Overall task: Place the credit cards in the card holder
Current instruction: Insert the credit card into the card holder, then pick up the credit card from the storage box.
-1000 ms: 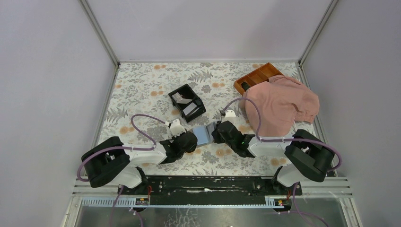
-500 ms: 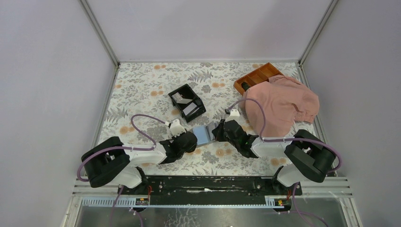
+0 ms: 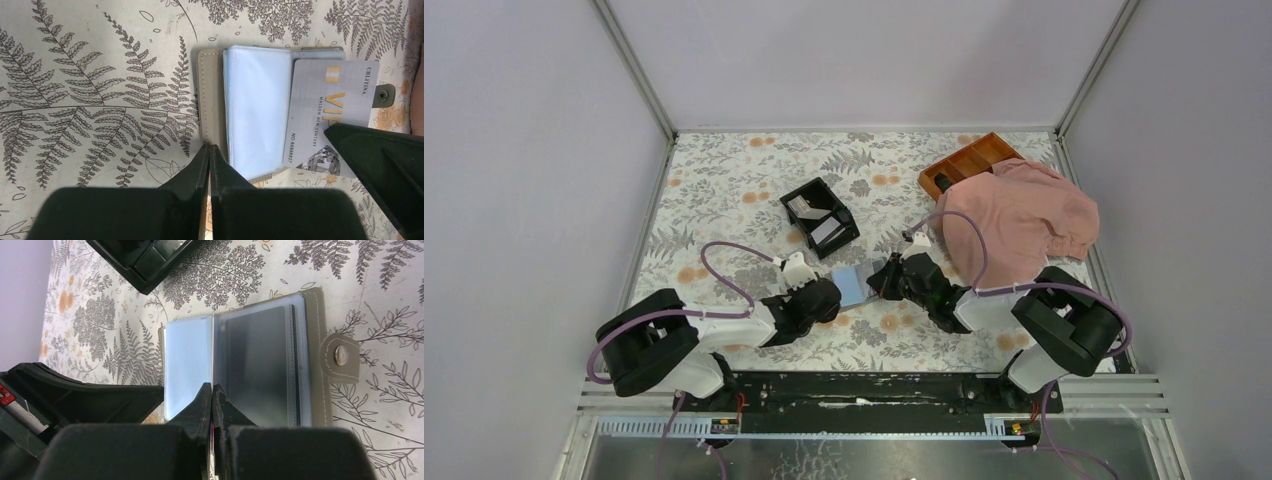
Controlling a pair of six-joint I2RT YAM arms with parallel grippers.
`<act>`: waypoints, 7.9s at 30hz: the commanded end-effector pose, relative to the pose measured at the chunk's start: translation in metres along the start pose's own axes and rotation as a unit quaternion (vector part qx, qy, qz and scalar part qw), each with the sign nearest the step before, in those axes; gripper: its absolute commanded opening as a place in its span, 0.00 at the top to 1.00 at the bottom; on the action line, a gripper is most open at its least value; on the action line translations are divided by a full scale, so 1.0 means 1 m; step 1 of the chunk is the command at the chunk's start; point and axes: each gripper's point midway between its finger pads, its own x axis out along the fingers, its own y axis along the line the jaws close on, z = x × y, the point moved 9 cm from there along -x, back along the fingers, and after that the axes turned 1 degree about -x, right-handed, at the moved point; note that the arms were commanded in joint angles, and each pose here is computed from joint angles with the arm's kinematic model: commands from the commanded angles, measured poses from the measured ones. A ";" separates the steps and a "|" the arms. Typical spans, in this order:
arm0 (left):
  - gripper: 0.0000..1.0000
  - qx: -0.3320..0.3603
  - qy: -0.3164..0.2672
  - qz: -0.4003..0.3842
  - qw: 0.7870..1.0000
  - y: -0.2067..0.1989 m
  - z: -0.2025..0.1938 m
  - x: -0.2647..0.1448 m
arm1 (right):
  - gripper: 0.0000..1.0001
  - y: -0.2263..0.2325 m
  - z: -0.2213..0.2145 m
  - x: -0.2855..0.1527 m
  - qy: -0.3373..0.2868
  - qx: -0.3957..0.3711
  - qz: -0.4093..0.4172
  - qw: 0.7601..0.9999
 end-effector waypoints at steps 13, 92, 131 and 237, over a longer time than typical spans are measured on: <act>0.96 0.074 0.071 0.107 0.989 0.058 -0.026 0.002 | 1.00 -0.006 -0.002 0.003 0.007 0.043 0.036 0.998; 1.00 0.099 0.087 0.122 0.984 0.062 -0.032 0.008 | 1.00 -0.048 -0.054 -0.001 0.132 0.090 -0.006 0.987; 1.00 0.101 0.092 0.101 0.985 0.065 -0.034 0.006 | 0.42 -0.031 -0.042 0.006 0.154 -0.071 -0.140 0.976; 0.88 0.083 0.049 0.088 0.991 0.062 -0.007 -0.024 | 0.66 0.072 0.026 0.010 0.037 -0.178 -0.079 0.980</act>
